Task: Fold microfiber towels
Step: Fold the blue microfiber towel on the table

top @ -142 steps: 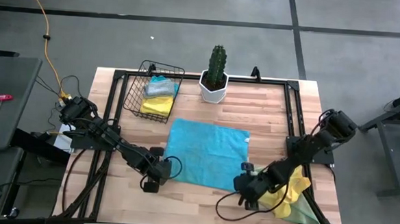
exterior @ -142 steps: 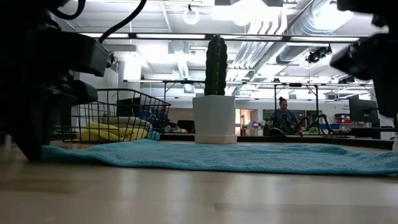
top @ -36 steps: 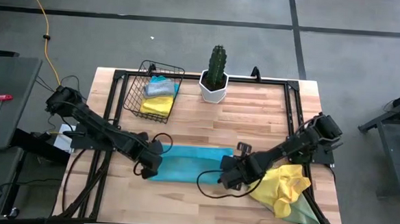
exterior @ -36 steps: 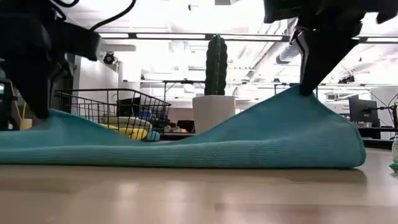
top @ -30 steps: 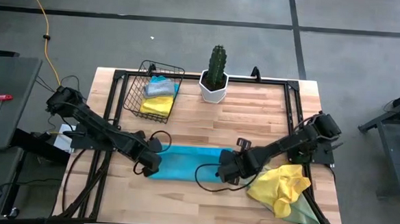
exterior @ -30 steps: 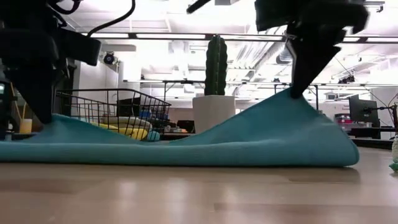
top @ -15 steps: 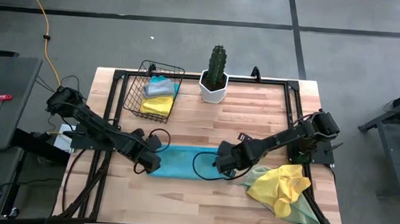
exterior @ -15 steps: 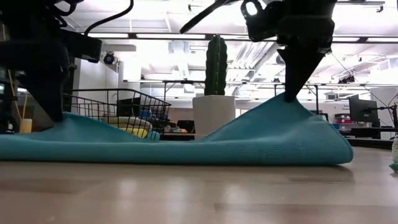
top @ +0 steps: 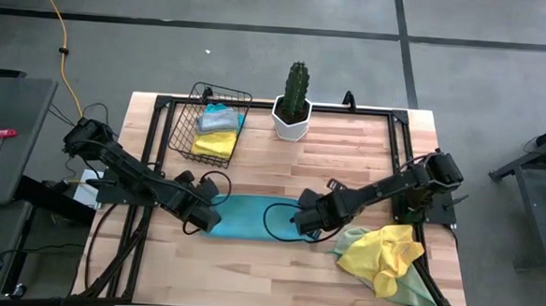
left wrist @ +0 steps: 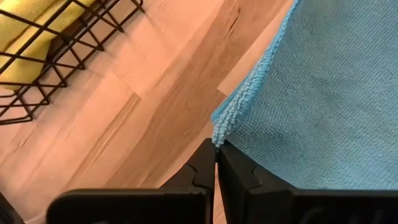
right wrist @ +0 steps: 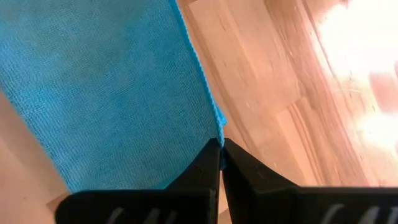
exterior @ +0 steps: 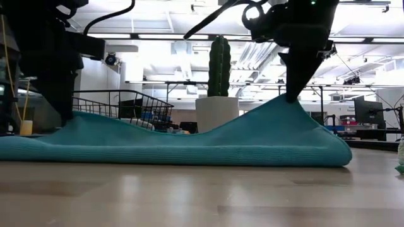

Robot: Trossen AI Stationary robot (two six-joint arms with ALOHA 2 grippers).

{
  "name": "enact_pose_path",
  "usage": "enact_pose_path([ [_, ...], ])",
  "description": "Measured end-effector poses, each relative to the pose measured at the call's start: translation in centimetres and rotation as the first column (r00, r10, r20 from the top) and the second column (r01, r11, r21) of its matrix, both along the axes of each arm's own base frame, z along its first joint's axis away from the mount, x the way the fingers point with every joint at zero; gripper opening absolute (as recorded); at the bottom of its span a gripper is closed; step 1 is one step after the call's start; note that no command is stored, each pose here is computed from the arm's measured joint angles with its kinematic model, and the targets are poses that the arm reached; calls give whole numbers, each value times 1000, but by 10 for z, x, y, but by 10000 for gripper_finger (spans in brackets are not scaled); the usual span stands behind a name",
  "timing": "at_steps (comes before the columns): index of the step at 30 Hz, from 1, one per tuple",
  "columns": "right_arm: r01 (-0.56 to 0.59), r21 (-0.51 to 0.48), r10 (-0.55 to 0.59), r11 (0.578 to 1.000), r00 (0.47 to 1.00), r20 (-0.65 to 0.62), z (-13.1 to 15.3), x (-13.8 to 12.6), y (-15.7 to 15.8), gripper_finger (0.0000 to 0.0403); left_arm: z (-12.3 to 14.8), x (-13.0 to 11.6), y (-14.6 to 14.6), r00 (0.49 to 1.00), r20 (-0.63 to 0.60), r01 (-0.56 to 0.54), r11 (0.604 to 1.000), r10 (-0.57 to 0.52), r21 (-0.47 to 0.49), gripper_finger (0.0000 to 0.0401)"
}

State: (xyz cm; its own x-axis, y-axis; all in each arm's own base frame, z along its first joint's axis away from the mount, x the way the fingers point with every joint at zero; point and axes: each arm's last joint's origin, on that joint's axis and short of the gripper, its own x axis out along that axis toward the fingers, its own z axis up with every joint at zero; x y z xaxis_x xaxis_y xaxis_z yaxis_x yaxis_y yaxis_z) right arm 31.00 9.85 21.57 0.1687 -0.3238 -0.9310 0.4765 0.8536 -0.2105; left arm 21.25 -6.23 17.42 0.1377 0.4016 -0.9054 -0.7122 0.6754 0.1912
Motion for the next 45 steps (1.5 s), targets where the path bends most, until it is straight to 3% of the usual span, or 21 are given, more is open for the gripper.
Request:
enact_pose_path([
  [13,-2,-5,2,1000,1000,5,0,0,0,0,0,0,0,999,-15,29,1000,-29,-1,8],
  [30,-1,-11,1,1000,1000,19,0,2,0,0,2,-7,3,991,-114,74,996,-69,41,116],
  [37,0,-6,0,1000,999,36,0,3,1,1,5,-3,1,995,-61,81,991,-75,110,126],
  [41,-30,-9,30,1000,999,36,0,4,1,21,6,2,-4,992,-7,130,982,-130,135,126],
  [45,-42,-10,42,999,998,51,1,7,0,73,6,2,-7,989,3,145,979,-147,140,126],
])
